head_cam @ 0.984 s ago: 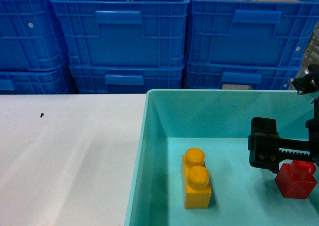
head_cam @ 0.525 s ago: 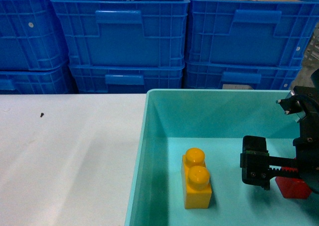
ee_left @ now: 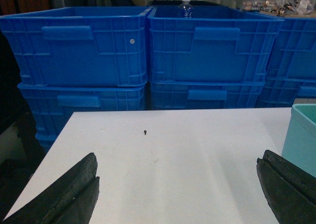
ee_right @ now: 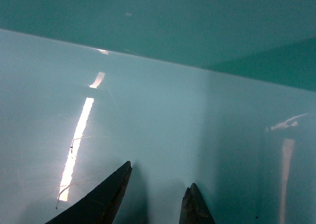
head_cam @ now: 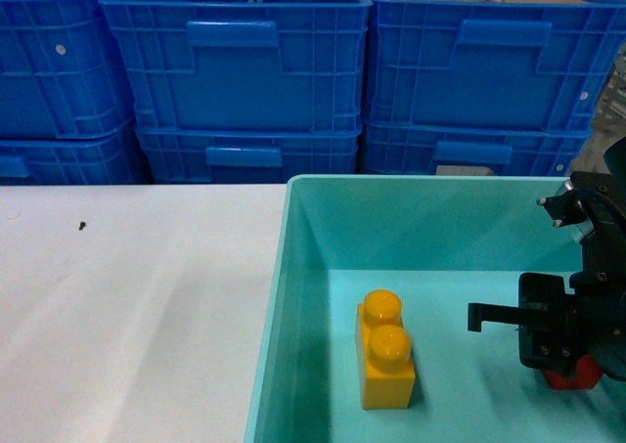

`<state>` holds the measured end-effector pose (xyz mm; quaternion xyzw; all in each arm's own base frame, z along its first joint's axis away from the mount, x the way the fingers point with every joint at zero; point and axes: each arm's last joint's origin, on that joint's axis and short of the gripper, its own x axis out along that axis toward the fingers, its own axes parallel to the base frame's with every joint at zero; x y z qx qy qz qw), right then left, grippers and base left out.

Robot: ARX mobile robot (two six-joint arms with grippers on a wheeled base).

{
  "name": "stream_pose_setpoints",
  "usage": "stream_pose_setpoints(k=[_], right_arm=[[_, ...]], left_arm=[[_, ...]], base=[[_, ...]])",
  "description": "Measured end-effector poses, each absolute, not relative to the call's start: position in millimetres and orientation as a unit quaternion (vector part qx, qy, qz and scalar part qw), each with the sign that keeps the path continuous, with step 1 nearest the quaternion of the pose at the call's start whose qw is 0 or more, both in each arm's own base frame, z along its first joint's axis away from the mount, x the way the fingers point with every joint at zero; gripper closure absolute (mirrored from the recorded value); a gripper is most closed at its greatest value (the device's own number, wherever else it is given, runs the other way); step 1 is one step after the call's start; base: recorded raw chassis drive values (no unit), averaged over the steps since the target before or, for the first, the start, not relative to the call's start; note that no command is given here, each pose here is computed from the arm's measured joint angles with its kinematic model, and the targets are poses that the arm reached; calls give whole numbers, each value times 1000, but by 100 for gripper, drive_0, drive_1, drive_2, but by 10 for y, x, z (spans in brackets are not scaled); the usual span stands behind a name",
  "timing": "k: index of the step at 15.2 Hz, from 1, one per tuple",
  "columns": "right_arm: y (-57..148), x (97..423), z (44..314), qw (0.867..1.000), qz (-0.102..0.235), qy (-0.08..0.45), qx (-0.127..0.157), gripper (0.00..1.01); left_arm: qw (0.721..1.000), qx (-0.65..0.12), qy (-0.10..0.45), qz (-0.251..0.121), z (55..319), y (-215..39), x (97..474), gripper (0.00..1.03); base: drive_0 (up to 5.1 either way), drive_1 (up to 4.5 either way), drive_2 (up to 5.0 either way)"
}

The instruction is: Pick red block from blue box to shelf

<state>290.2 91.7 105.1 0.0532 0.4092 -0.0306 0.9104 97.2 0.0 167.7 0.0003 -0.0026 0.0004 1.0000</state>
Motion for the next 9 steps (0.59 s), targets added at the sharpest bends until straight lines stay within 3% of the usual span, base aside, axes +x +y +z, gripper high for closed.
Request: stream_pose_setpoints(k=[2,4,5,7,9], right_arm=[[924,2905,1070,913,-24,403,56,73],[961,2882,1225,935,5,351,50,73],[964,2891,1432,949,27,309,52,73],[872,2909,2130,977,89,190,49,73],[553,2857,2691,989,123,85,20,73]], left_arm=[[1000,0,-3,0,1677,0,972,5],[1000,0,-2,0,1676,0,972,5],[1000,0,-2,0,1676,0,972,5],[1000,0,-3,0,1677,0,972,5],[1000,0,-3,0,1677,0,971,5]], base=[[0,0,0],[0,0,0],[0,0,0],[0,0,0],[0,0,0]])
